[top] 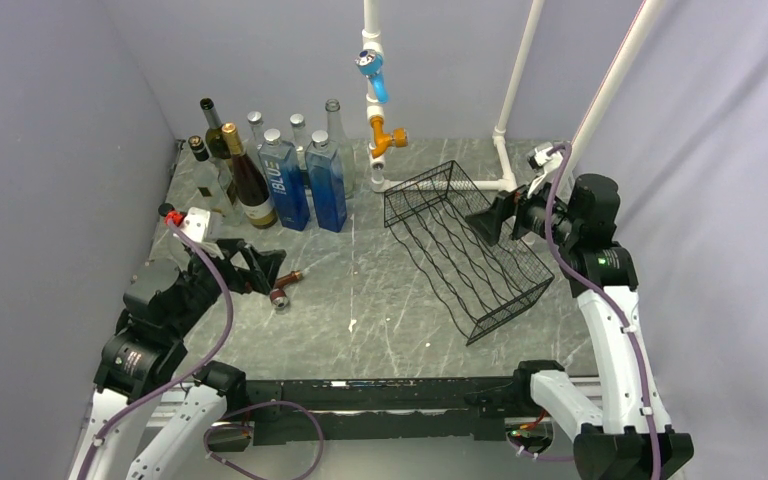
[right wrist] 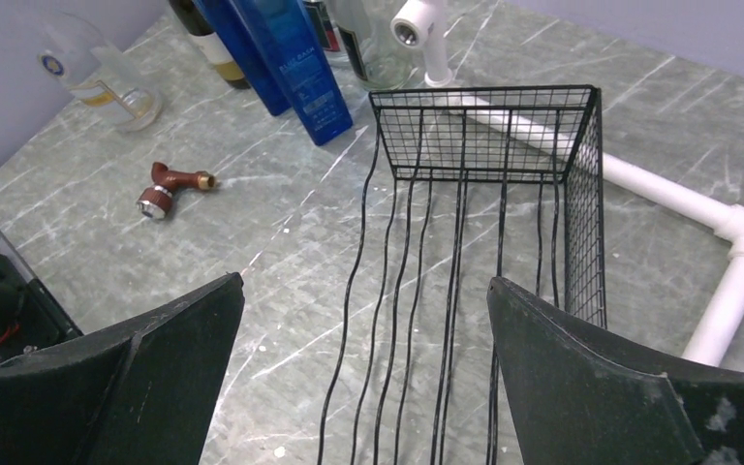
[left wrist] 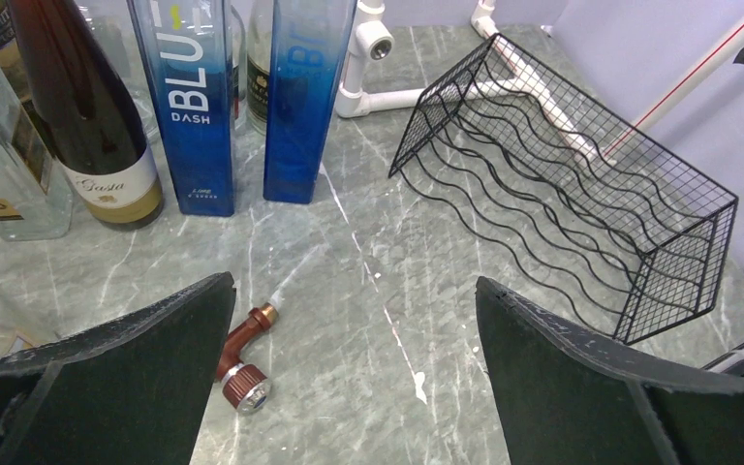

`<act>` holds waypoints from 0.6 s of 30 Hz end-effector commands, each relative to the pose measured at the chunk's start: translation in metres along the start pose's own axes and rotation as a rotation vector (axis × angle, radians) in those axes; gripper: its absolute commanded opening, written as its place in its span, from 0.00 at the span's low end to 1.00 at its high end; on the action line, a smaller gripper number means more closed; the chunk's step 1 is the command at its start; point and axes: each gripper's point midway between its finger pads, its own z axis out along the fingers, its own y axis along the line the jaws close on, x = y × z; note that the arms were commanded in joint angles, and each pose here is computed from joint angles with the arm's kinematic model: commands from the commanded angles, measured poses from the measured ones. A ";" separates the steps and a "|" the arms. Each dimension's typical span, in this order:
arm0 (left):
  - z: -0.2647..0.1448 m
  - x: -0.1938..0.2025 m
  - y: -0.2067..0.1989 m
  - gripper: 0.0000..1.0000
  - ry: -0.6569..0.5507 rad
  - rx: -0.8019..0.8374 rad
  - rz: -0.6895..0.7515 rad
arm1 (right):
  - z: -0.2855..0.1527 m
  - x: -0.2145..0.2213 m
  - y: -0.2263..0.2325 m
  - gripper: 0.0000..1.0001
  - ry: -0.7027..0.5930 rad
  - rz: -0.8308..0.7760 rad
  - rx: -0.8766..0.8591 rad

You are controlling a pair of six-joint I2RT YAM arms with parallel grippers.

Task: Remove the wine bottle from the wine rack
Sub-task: Reset both arms

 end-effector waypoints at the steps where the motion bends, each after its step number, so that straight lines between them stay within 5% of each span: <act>1: 0.003 -0.022 -0.007 1.00 -0.077 0.020 -0.060 | -0.012 -0.018 0.005 1.00 -0.054 -0.067 0.005; 9: 0.004 -0.033 0.002 1.00 -0.098 -0.053 -0.110 | -0.011 -0.023 0.011 1.00 -0.045 -0.072 -0.034; 18: -0.006 -0.048 -0.016 0.99 -0.135 0.048 -0.017 | -0.014 -0.029 0.010 1.00 -0.046 -0.081 -0.022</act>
